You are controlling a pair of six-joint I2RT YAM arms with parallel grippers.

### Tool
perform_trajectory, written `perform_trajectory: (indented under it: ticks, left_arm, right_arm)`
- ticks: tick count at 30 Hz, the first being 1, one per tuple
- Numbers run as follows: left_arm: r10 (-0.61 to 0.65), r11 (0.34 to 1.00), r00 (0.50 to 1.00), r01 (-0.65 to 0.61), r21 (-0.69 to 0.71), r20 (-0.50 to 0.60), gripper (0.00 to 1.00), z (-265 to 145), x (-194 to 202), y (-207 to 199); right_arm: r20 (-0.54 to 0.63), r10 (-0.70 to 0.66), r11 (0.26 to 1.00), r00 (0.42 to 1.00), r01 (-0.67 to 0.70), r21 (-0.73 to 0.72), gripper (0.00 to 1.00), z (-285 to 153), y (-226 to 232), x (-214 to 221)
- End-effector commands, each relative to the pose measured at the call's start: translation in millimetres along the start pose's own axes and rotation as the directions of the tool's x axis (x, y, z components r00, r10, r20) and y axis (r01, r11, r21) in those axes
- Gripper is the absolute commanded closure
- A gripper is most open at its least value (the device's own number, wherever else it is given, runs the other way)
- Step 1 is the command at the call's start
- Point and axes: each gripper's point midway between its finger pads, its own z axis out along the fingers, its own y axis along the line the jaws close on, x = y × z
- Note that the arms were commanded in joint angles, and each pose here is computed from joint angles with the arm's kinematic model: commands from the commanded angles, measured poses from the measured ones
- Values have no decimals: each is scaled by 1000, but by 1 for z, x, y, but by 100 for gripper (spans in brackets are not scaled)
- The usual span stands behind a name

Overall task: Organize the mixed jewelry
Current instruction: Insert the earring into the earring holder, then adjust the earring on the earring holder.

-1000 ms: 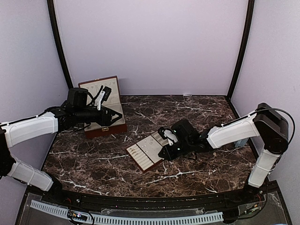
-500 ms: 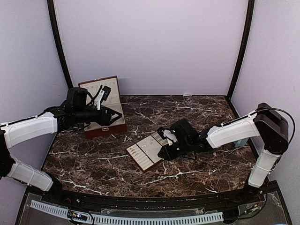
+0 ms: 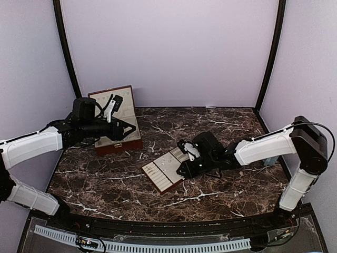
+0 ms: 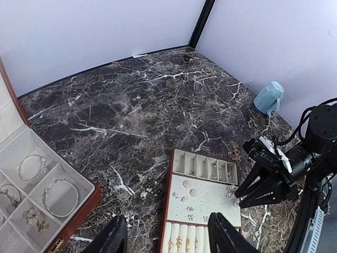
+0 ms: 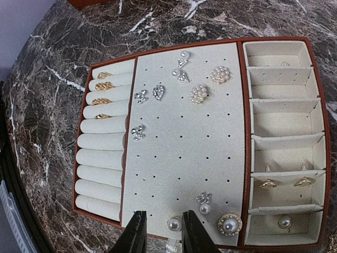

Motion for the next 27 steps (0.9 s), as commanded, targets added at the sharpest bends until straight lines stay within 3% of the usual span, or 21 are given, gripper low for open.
perform_trajectory:
  ticks: [1, 14, 27]
  left_arm:
    - [2, 1000, 1000, -2, -5, 14, 45, -8, 0, -2]
    - [9, 1000, 999, -8, -22, 31, 44, -11, -2, 0]
    - [5, 1000, 1000, -4, -27, 24, 45, -10, 0, 2]
  right_arm:
    - [83, -1, 1000, 997, 4, -29, 75, -15, 15, -26]
    - [88, 43, 999, 995, -41, -27, 83, -15, 12, -23]
    - [8, 65, 997, 998, -65, -36, 91, 9, 6, -2]
